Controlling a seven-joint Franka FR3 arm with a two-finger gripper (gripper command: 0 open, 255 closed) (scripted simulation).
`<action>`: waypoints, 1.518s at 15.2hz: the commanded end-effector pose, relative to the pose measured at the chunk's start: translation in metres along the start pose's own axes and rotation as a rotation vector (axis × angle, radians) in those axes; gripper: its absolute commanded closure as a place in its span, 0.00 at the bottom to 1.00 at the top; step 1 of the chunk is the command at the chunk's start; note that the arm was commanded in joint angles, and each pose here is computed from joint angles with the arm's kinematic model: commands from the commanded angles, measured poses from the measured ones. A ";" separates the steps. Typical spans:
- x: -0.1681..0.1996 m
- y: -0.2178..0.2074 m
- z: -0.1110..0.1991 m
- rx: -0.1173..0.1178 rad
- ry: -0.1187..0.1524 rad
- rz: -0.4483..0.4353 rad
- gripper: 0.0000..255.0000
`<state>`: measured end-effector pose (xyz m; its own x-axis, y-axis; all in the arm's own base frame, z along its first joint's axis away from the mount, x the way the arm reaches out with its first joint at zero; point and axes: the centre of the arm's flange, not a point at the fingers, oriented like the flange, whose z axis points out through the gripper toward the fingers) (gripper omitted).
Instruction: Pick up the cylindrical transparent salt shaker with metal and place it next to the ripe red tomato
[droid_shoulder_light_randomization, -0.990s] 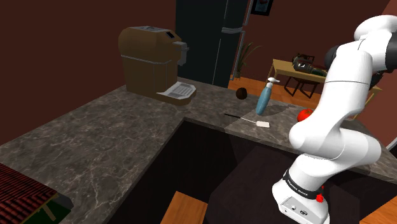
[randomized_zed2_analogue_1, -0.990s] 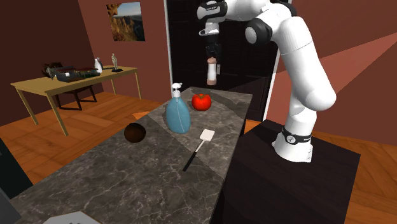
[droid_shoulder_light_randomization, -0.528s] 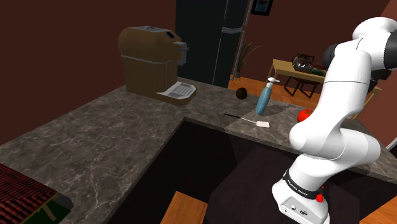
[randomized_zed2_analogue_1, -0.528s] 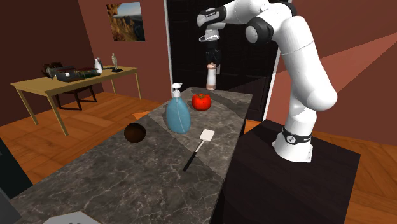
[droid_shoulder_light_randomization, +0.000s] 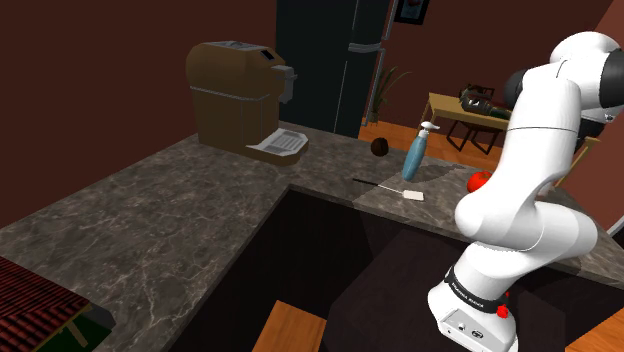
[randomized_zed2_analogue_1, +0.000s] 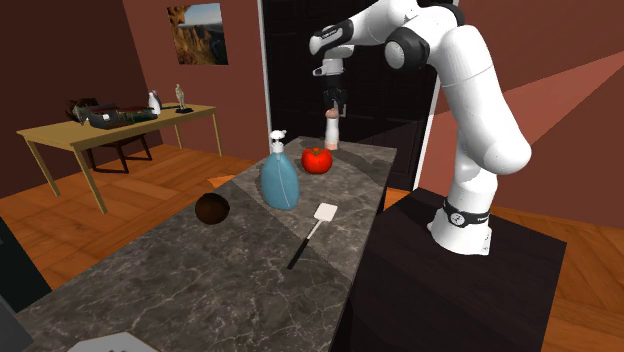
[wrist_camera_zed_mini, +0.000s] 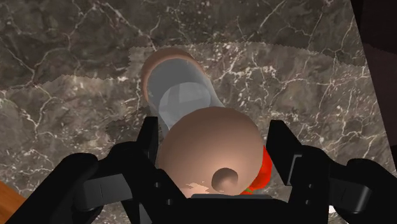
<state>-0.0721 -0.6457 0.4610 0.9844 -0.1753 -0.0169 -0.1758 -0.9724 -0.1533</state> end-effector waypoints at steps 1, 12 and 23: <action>0.000 0.001 0.010 -0.001 0.000 0.000 1.00; 0.001 0.007 0.052 -0.001 0.000 0.000 1.00; 0.001 0.007 0.052 -0.001 0.000 0.000 0.00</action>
<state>-0.0717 -0.6449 0.4088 0.9844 -0.1754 -0.0169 -0.1759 -0.9725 -0.1527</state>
